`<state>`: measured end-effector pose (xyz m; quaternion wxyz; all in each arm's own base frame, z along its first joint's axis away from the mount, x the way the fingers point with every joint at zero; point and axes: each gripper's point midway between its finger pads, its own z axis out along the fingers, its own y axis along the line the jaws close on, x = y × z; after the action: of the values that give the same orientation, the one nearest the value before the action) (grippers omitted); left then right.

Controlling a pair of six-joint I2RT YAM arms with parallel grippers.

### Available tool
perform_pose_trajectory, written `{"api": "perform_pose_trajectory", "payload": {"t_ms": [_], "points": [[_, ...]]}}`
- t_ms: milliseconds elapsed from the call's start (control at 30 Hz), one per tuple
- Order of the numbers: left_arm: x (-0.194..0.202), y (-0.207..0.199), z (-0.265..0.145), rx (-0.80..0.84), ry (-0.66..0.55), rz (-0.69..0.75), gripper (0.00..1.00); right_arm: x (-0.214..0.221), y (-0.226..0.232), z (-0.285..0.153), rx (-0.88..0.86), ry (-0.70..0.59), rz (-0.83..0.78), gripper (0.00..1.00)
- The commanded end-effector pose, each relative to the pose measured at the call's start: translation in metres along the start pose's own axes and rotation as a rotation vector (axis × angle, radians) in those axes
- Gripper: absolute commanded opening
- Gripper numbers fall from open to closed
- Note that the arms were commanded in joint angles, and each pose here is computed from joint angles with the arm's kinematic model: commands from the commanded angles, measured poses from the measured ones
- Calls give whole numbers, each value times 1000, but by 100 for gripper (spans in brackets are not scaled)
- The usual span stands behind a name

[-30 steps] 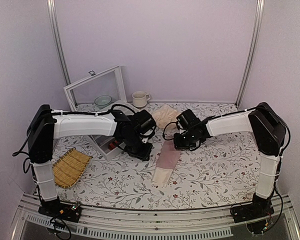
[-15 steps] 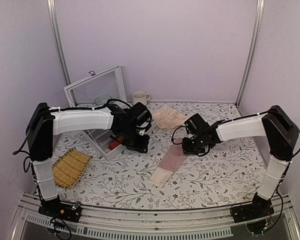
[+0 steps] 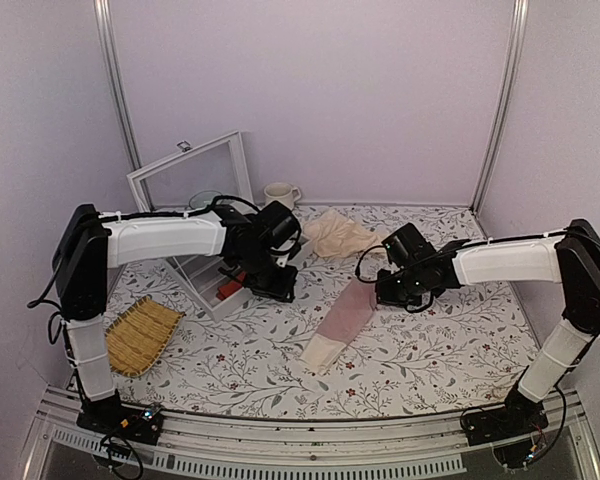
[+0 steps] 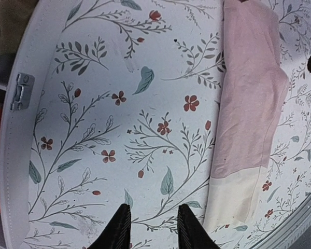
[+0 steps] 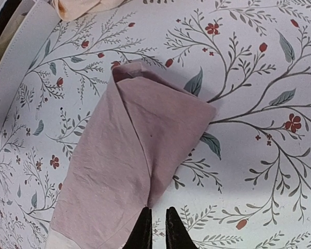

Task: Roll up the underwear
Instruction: Rotate the underwear at the center of the board.

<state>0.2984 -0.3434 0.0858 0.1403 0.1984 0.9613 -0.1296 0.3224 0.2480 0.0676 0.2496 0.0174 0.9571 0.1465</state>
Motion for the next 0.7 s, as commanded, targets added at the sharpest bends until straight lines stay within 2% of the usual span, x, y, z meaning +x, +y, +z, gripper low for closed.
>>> {"api": "perform_pose_trajectory", "payload": {"t_ms": [0, 367, 667], "points": [[-5, 6, 2, -2, 5, -3, 32, 4, -13, 5, 43, -3, 52, 10], [-18, 18, -15, -14, -45, -49, 38, 9, -23, 42, 55, 53, 74, 10], [-23, 29, -28, -1, -73, -95, 39, 8, -15, 70, 35, 85, 38, 10]]}}
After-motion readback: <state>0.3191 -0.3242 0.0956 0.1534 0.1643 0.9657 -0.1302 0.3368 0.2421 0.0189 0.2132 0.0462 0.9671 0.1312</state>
